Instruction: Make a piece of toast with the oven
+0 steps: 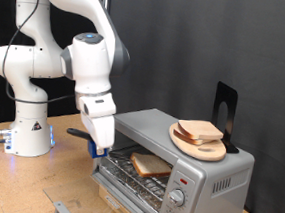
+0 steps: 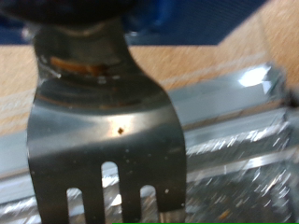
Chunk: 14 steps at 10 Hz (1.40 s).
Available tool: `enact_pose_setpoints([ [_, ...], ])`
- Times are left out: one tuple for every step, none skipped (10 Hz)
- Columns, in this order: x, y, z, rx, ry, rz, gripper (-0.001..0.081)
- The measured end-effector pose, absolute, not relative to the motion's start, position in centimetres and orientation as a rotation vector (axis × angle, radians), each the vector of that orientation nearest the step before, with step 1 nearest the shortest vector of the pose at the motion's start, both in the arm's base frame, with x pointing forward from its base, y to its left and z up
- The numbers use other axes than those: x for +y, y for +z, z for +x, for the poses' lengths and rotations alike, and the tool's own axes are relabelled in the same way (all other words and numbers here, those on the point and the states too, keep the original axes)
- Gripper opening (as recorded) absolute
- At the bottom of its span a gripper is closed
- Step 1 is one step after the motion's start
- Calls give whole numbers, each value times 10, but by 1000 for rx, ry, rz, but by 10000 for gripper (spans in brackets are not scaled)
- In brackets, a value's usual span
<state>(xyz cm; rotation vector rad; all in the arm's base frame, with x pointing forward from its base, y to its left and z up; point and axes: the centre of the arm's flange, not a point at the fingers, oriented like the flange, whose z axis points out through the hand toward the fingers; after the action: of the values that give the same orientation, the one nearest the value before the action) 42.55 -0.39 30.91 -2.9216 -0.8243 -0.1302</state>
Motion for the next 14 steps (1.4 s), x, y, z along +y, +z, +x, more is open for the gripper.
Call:
enact_pose_setpoints([
  [-13,310,419,-830,-113,-2912,394],
  [-21,311,413,-828,-112,-2905,394],
  [-29,314,408,-813,-130,-2894,394],
  [-37,318,404,-784,-189,-2868,394],
  [-45,324,400,-720,-279,-2843,394],
  [-50,328,397,-632,-343,-2840,394],
  [-51,331,394,-533,-363,-2848,394],
  [-51,330,394,-575,-356,-2846,394],
  [-52,329,393,-589,-350,-2836,394],
  [-58,332,392,-580,-376,-2811,394],
  [-70,340,391,-562,-426,-2775,394],
  [-83,350,390,-536,-473,-2733,394],
  [-93,364,389,-509,-513,-2690,394],
  [-103,377,388,-492,-539,-2653,394],
])
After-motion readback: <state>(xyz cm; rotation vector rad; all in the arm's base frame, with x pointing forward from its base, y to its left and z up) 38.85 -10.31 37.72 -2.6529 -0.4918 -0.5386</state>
